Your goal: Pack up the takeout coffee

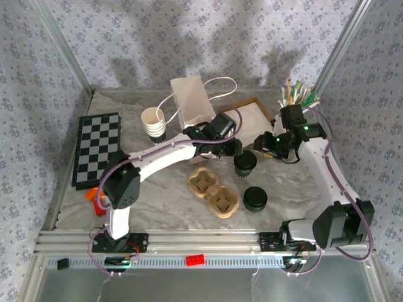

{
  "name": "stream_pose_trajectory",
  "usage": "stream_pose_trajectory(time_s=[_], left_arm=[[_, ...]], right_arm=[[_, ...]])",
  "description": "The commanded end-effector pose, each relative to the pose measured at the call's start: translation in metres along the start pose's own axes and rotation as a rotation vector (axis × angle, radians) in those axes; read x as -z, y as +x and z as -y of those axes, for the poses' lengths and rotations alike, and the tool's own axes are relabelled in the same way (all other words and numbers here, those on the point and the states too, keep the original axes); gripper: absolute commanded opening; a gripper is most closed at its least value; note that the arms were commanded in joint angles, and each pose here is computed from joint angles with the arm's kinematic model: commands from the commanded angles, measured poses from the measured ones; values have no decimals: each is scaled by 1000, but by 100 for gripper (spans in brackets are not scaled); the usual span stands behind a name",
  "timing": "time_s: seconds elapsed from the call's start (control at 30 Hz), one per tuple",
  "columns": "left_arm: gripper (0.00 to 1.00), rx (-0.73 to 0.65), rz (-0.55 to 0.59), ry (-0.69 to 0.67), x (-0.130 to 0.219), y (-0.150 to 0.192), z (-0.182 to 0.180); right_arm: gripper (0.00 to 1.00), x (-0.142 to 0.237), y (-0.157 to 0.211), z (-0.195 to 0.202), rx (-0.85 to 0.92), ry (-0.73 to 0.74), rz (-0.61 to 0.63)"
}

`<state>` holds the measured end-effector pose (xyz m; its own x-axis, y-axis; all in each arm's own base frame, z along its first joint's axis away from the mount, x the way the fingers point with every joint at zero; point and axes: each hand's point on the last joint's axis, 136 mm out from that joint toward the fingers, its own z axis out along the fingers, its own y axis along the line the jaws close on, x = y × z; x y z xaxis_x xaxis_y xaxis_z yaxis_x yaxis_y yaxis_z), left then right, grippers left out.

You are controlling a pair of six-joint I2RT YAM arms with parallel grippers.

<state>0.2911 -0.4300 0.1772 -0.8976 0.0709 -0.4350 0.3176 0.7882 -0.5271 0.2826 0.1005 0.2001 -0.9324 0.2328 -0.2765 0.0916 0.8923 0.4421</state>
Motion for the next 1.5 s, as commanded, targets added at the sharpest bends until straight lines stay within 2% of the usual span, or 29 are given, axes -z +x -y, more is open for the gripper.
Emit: stream_pose_trajectory(time_s=[0.0, 0.17, 0.27, 0.37, 0.47, 0.6, 0.73, 0.87, 1.13, 1.43, 1.47], left_arm=[[35, -43, 49, 42, 41, -1, 12], [36, -74, 63, 79, 76, 19, 8], [38, -82, 106, 103, 92, 18, 9], [38, -103, 89, 147, 95, 21, 20], [37, -163, 53, 216, 100, 32, 45], [37, -213, 112, 211, 127, 36, 55], [37, -170, 211, 90, 162, 34, 17], [37, -133, 226, 12, 187, 53, -20], [38, -64, 212, -113, 202, 89, -81], [38, 12, 223, -172, 208, 105, -118], [38, 17, 223, -176, 208, 106, -121]], right_arm=[[49, 18, 11, 0, 47, 78, 18], [58, 26, 31, -13, 152, 93, 25], [62, 29, 41, -18, 195, 86, 40], [63, 29, 47, -27, 211, 63, 35], [64, 29, 53, -39, 246, 43, 31], [65, 32, 61, -48, 320, 50, 47], [66, 27, 74, -59, 410, 62, 37], [69, 13, 97, -76, 543, 77, 11], [73, -38, 141, -112, 816, 151, -48], [70, -90, 162, -116, 848, 178, -156], [70, -97, 169, -104, 846, 196, -190]])
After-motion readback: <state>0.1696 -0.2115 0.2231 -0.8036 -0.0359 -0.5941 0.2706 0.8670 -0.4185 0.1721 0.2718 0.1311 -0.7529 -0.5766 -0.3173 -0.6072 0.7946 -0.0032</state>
